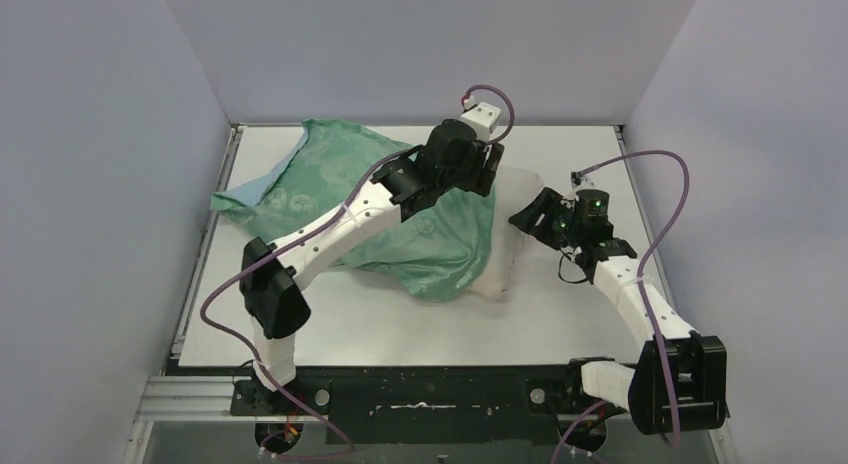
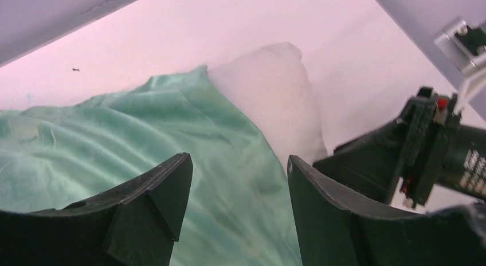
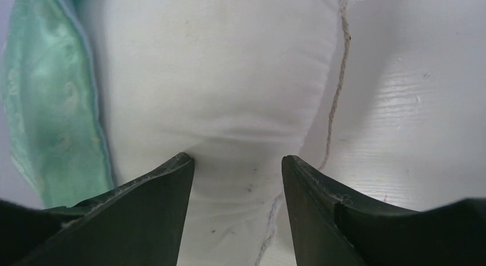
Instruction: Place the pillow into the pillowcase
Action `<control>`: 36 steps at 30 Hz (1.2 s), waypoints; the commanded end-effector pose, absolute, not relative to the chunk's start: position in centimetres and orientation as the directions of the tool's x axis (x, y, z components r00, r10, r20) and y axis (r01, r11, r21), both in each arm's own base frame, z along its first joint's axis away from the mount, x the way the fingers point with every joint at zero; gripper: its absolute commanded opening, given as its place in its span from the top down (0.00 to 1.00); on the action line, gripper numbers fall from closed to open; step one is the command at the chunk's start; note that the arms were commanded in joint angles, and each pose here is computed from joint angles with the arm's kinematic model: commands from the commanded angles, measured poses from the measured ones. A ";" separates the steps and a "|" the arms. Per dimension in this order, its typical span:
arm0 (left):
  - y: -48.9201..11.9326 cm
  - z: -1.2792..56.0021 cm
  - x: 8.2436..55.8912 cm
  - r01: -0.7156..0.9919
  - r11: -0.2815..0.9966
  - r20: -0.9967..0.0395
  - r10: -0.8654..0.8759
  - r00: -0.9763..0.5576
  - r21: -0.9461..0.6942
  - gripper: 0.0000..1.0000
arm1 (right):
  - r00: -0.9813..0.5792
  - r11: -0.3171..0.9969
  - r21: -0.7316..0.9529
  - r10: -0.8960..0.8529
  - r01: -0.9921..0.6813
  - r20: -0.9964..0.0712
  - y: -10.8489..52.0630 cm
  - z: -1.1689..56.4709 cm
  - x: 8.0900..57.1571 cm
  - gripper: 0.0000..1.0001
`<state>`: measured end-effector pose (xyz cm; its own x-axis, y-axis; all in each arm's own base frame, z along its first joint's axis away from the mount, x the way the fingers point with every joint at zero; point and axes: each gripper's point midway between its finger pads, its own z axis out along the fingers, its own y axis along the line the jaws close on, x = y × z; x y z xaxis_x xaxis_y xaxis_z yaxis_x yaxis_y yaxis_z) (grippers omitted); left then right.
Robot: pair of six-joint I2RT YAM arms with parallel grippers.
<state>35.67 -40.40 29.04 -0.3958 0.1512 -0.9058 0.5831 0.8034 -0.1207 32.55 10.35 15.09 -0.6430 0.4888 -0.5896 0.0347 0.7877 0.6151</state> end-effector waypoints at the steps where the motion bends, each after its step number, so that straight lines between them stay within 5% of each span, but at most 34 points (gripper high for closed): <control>1: -41.3 30.1 39.7 0.533 0.844 -0.923 0.153 -0.354 -0.065 0.39 | -0.614 0.768 0.637 0.474 -0.062 -0.632 11.0 16.9 35.5 0.42; 12: -42.1 24.9 45.9 0.395 0.918 -0.888 0.214 -0.408 0.041 0.40 | -0.671 0.722 0.684 0.459 -0.101 -0.583 12.8 13.7 34.5 0.46; 14: -42.4 24.4 45.9 0.405 0.913 -0.883 0.221 -0.413 0.039 0.59 | -0.675 0.714 0.693 0.464 -0.098 -0.573 13.0 13.3 34.5 0.46; 15: -42.6 24.6 45.8 0.414 0.910 -0.885 0.215 -0.413 0.028 0.78 | -0.675 0.707 0.700 0.468 -0.101 -0.570 13.2 13.3 34.5 0.46; 17: -43.6 25.5 45.0 0.461 0.888 -0.892 0.204 -0.403 -0.006 1.00 | -0.676 0.698 0.709 0.472 -0.106 -0.566 13.7 13.1 34.4 0.46; 26: -50.7 36.9 36.2 0.742 0.623 -0.955 -0.026 -0.295 -0.247 1.00 | -0.693 0.682 0.716 0.444 -0.150 -0.568 16.5 12.7 35.5 0.49; 36: -52.6 33.5 33.0 0.809 0.523 -0.931 0.076 -0.357 -0.267 1.00 | -0.703 0.698 0.698 0.415 -0.160 -0.577 16.6 11.8 36.2 0.51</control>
